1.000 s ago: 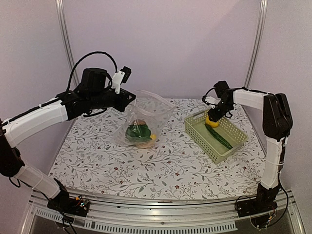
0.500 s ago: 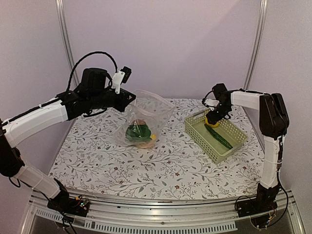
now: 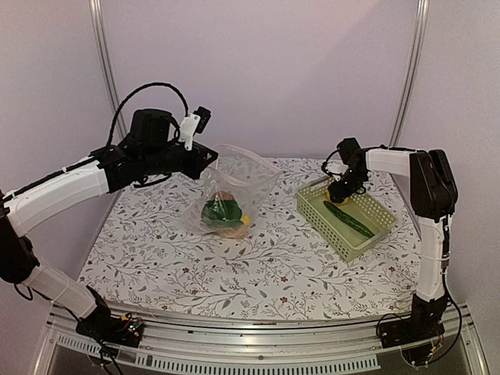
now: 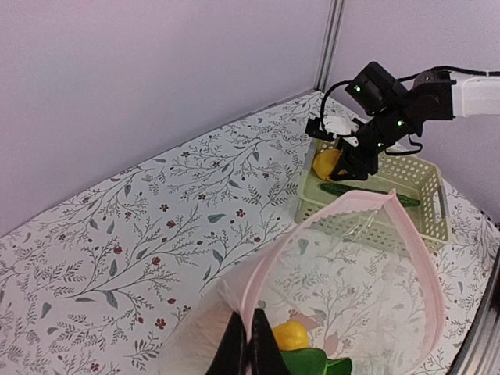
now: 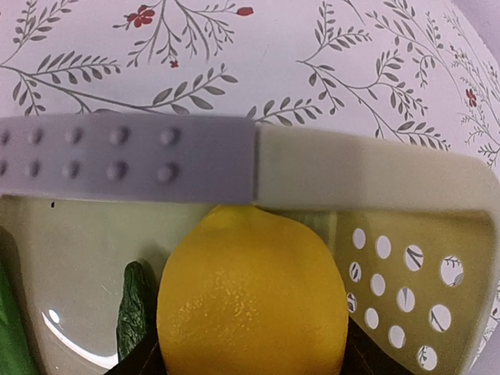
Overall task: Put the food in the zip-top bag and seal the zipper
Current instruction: Pick up the fake fruit from the bin, then place the fake fruit in the zipper food storage bag.
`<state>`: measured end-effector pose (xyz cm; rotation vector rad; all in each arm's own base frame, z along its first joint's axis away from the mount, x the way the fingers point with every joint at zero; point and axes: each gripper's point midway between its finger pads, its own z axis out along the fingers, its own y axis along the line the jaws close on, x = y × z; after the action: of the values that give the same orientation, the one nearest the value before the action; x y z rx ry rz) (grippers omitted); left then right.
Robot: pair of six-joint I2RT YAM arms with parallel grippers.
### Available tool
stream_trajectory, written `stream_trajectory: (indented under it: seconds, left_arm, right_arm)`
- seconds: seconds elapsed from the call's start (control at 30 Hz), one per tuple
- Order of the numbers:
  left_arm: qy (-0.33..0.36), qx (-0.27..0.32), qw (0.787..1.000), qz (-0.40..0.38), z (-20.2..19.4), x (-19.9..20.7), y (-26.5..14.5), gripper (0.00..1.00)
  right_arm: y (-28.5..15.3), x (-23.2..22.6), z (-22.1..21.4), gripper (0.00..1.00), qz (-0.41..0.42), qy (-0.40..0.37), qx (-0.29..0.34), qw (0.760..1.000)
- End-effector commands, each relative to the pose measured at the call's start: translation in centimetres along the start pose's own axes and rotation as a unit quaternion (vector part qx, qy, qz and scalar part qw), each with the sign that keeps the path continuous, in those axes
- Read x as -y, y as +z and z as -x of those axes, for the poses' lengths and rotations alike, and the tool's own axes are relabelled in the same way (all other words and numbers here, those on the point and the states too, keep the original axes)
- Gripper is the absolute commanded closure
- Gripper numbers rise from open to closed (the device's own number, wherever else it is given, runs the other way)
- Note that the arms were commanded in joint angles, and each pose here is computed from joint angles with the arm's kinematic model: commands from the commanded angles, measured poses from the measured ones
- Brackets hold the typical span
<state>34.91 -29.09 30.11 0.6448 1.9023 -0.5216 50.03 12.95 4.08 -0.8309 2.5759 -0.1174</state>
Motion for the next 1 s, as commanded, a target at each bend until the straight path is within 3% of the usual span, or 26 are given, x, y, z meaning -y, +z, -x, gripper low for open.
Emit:
stream_trajectory:
  seconds: [0.0, 0.13, 0.53, 0.77, 0.97]
  left_arm:
    - [0.006, 0.000, 1.000, -0.008, -0.1, 0.5, 0.1, 1.00]
    - [0.007, 0.000, 1.000, -0.008, -0.1, 0.6, 0.1, 1.00]
    - [0.005, -0.008, 1.000, -0.010, -0.6, 0.6, 0.7, 1.00]
    - [0.007, -0.013, 1.000, -0.009, -1.0, 0.6, 1.0, 1.00]
    - [0.010, -0.012, 1.000, -0.009, -1.0, 0.6, 1.1, 1.00]
  right_arm:
    - [-1.8, -0.1, 1.4, 0.46, 0.007, 0.016, 0.025, 1.000]
    - [-5.2, 0.2, 2.2, 0.55, 0.002, 0.018, 0.054, 0.998]
    - [-17.6, -1.1, 4.5, 0.61, 0.014, 0.011, 0.158, 0.987]
    - [-26.6, -6.6, 7.6, 0.66, 0.083, -0.060, 0.276, 0.956]
    - [-31.0, -10.8, 9.2, 0.67, 0.132, -0.120, 0.338, 0.924]
